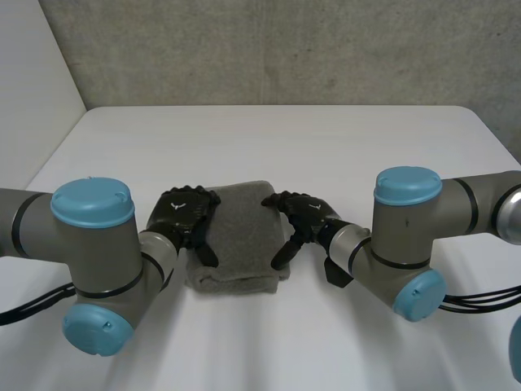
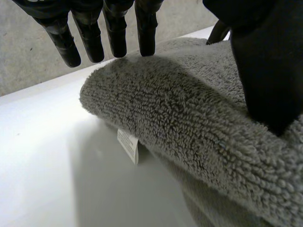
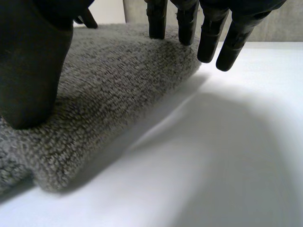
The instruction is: Fold the towel.
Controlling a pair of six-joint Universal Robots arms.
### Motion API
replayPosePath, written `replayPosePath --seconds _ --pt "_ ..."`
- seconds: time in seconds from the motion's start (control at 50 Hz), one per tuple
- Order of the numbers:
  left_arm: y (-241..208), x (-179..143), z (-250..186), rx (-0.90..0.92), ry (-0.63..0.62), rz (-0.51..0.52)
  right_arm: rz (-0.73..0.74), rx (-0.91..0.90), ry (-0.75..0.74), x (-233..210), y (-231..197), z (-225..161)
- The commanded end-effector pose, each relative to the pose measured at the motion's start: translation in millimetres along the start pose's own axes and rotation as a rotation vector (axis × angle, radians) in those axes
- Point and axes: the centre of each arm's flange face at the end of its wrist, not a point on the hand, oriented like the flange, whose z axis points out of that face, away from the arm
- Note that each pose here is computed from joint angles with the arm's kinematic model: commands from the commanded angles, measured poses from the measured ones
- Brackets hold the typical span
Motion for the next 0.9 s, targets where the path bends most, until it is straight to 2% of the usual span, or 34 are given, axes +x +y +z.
replayPosePath --seconds 0.02,0.16,0.26,0.3,0.36,0.42,0.46,0.48,0.52,0.58,0.62,0.72,0.9 --pt "3.3 -1.7 5.5 -0.007 -0.004 0.006 -0.127 0.005 0.045 -0.6 1.2 2.0" --pt "-7.9 2.6 2.4 0.026 0.004 0.008 -0.176 0.085 0.037 -15.2 -31.4 -19.7" --pt "-36.5 2.4 -7.8 0.109 0.004 -0.004 -0.207 0.177 0.040 -24.5 -66.0 -45.7" --pt "-55.9 1.4 -15.3 0.168 0.003 -0.012 -0.261 0.243 0.046 -29.2 -85.9 -61.5" --pt "-75.8 1.8 -24.7 0.231 0.002 -0.016 -0.308 0.258 0.064 -27.9 -92.3 -68.8" --pt "-93.5 0.9 -32.4 0.285 0.000 -0.047 -0.391 0.267 0.144 -12.6 -99.4 -81.4" --pt "-101.5 0.3 -36.7 0.306 -0.007 -0.073 -0.441 0.277 0.260 7.0 -107.8 -91.8" --pt "-101.6 0.3 -36.7 0.306 -0.007 -0.073 -0.442 0.277 0.261 7.1 -107.9 -91.8" --pt "-118.5 -3.5 -43.5 0.354 -0.041 -0.121 -0.432 0.294 0.372 24.1 -118.0 -98.4" --pt "-130.1 -9.9 -50.4 0.361 -0.097 -0.140 -0.425 0.305 0.420 30.4 -123.6 -102.1" --pt "-134.8 -13.6 -54.7 0.349 -0.121 -0.143 -0.418 0.348 0.504 38.6 -139.3 -112.8" --pt "-145.5 -21.6 -63.8 0.304 -0.146 -0.150 -0.423 0.401 0.549 36.5 -155.4 -127.0" --pt "-151.0 -33.7 -66.9 0.282 -0.180 -0.146 -0.420 0.407 0.531 25.4 -162.6 -137.3"
